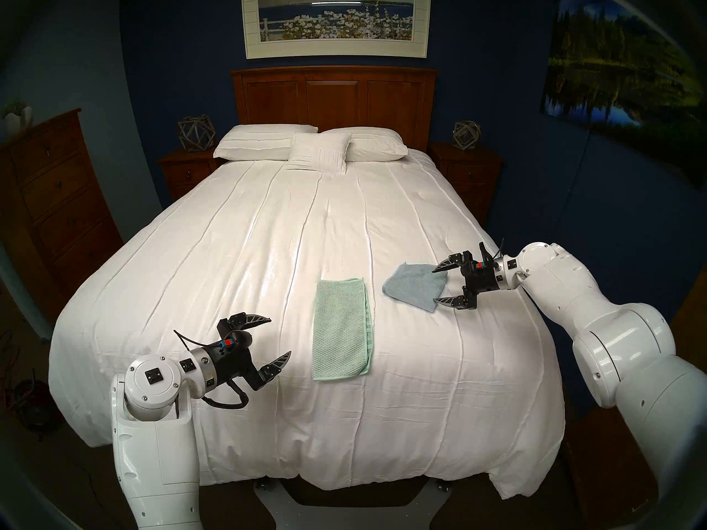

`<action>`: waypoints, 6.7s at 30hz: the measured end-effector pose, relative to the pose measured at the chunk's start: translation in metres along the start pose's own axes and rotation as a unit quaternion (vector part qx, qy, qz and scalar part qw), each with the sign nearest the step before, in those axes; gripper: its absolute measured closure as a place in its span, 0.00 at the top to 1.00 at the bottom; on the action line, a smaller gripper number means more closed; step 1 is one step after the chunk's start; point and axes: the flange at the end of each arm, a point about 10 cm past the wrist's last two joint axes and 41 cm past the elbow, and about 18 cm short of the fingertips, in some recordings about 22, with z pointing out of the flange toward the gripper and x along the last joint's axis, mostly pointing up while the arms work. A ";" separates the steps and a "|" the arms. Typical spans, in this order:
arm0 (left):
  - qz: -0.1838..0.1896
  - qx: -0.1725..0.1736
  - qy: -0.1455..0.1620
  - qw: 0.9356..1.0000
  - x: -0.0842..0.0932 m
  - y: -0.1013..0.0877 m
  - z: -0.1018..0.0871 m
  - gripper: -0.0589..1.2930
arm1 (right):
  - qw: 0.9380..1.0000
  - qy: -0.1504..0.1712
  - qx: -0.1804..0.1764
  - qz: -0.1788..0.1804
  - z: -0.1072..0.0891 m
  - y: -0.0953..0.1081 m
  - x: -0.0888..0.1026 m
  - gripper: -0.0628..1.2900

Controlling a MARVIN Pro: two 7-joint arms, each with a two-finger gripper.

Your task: Fold the hand towels twice and stack them up

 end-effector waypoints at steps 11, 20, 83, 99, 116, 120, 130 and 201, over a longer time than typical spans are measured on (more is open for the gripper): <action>0.001 0.006 -0.004 1.000 -0.002 -0.002 0.003 0.98 | 0.996 0.071 -0.040 -0.032 0.036 -0.014 0.018 0.94; 0.009 0.007 -0.014 1.000 -0.006 -0.001 -0.006 0.98 | 0.989 0.111 -0.073 -0.057 0.047 -0.025 0.027 0.94; 0.329 -0.149 -0.020 0.932 0.051 0.125 0.058 0.98 | 0.953 0.223 -0.101 -0.176 0.017 -0.095 0.075 0.94; 0.388 -0.095 -0.053 0.915 0.049 0.121 0.065 0.98 | 0.946 0.245 -0.088 -0.195 0.000 -0.112 0.094 0.94; 0.422 -0.026 -0.098 0.901 0.037 0.122 0.074 0.98 | 0.951 0.230 -0.048 -0.199 -0.015 -0.130 0.097 0.94; 0.434 0.001 -0.107 0.894 0.038 0.118 0.077 0.98 | 0.954 0.219 -0.034 -0.202 -0.018 -0.130 0.099 0.94; 0.461 0.057 -0.136 0.875 0.031 0.119 0.080 0.98 | 0.960 0.194 -0.010 -0.203 -0.025 -0.126 0.106 0.94; 0.486 0.270 -0.163 0.815 0.021 0.193 0.051 0.98 | 0.995 0.048 0.007 -0.086 -0.051 -0.139 0.139 0.94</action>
